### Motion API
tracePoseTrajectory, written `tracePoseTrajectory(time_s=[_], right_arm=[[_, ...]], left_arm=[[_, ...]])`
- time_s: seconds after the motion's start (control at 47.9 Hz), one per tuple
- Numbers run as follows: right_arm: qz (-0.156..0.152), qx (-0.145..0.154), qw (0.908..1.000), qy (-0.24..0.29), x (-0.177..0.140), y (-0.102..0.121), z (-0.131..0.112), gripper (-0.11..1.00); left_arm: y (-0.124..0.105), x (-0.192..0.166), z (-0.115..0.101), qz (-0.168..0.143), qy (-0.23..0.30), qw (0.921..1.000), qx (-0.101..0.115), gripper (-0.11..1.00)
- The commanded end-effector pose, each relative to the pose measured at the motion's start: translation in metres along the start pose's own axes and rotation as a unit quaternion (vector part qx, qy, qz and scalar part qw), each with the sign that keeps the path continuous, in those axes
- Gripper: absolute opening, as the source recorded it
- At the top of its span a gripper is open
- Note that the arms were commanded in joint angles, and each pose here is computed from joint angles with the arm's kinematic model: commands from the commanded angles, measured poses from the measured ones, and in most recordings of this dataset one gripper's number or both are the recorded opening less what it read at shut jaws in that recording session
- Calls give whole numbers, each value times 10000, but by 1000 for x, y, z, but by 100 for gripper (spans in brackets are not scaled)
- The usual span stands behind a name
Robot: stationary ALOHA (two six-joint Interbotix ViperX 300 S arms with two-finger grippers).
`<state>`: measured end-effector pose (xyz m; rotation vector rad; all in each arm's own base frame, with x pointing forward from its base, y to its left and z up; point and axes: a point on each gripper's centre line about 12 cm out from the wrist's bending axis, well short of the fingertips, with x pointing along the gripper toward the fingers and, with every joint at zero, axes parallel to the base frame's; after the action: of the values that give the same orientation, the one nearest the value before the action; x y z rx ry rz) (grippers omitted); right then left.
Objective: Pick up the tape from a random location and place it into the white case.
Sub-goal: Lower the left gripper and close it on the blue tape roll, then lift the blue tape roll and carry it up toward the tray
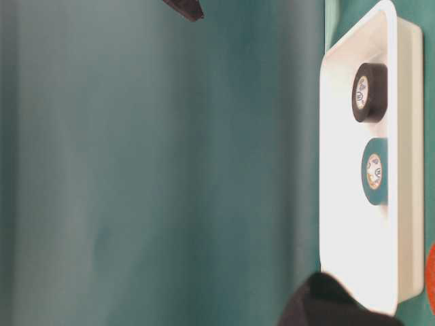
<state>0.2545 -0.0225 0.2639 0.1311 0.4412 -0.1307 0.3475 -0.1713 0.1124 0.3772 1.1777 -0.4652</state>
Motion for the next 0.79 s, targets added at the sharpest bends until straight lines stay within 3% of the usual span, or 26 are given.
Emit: tracePoseTrajectory(time_s=[0.0, 0.125, 0.355, 0.773], right_arm=[[18, -17, 10000, -75, -1, 1, 5, 82], [19, -9, 10000, -75, -1, 1, 5, 83], [19, -1, 10000, -75, -1, 1, 5, 83], [18, -9, 10000, -75, -1, 1, 5, 82]], left_arm=[[0, -7, 6, 18, -137, 9999, 35, 96], [-1, -7, 7, 1, -154, 9999, -7, 86], [-1, -8, 8, -8, -155, 9999, -20, 24], [-1, -8, 8, -8, -155, 9999, -28, 23]])
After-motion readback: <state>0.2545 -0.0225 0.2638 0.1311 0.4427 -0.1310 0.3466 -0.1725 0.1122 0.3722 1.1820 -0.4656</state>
